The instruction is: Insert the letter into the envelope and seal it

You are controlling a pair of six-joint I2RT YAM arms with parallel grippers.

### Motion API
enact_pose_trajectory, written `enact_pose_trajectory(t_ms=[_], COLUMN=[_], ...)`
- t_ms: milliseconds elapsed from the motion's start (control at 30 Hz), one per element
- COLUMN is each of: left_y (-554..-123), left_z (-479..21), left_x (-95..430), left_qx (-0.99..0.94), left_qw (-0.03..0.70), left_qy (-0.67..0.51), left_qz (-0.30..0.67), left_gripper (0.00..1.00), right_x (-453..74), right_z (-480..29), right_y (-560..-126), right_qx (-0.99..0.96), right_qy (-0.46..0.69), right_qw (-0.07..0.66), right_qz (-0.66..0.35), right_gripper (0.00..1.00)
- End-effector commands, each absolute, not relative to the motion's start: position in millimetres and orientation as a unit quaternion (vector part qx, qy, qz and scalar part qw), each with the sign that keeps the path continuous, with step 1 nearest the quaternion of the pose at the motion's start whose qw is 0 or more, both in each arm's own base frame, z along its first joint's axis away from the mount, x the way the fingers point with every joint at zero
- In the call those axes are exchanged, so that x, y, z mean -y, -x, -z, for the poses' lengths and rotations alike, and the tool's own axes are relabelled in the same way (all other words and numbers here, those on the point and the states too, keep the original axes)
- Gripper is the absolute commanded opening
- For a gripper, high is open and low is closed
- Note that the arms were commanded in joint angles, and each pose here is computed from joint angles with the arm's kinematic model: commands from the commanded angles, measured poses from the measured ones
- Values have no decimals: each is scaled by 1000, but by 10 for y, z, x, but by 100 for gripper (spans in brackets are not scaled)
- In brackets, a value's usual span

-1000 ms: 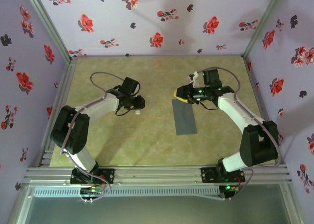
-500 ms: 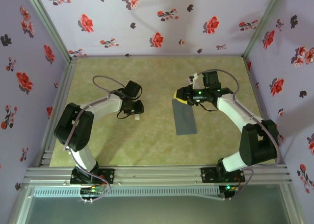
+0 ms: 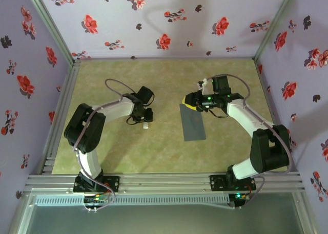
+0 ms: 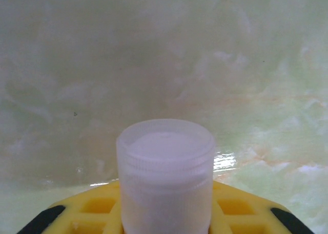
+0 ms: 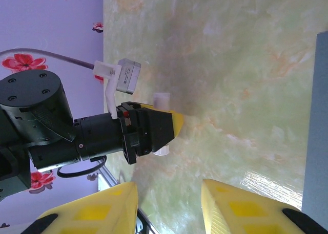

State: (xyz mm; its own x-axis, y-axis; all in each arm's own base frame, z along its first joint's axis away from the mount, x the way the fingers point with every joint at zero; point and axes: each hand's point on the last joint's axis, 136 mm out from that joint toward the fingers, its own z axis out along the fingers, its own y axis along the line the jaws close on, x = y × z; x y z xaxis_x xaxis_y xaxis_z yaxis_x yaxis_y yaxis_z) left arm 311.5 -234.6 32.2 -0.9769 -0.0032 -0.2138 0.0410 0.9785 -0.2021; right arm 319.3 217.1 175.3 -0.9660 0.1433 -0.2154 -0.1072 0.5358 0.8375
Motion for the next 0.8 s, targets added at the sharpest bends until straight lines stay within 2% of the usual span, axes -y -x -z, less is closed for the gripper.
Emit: enact_pose_trajectory(t_ms=[0,67,467,633,767], left_y=[-3102,-3104,-3190,-3249,-3371], left_z=[-325,-324,-502,-738,-1115], left_x=[2355,2360,2434,2447,2375], left_qx=[-991,-991,-989,-985,-977], left_qw=[100,98,110,132,177], left_qy=[-11,-9,-6,-8,-4], left_qz=[88,88,102,109,122], left_gripper=[31,38,40,42,59], right_x=[-2140,-2135,-2084,-2045,-1960], right_z=[-1737,-1736,-1749,-1782,-1846], right_y=[-3221,-3226,-3224,-3234,-3289], right_qx=[-866,-866,-865,-864,-865], right_qy=[-16,-17,-20,-22,-31], right_qw=[135,136,141,148,166], right_qz=[-482,-482,-481,-480,-473], right_gripper=[37,37,37,37,37])
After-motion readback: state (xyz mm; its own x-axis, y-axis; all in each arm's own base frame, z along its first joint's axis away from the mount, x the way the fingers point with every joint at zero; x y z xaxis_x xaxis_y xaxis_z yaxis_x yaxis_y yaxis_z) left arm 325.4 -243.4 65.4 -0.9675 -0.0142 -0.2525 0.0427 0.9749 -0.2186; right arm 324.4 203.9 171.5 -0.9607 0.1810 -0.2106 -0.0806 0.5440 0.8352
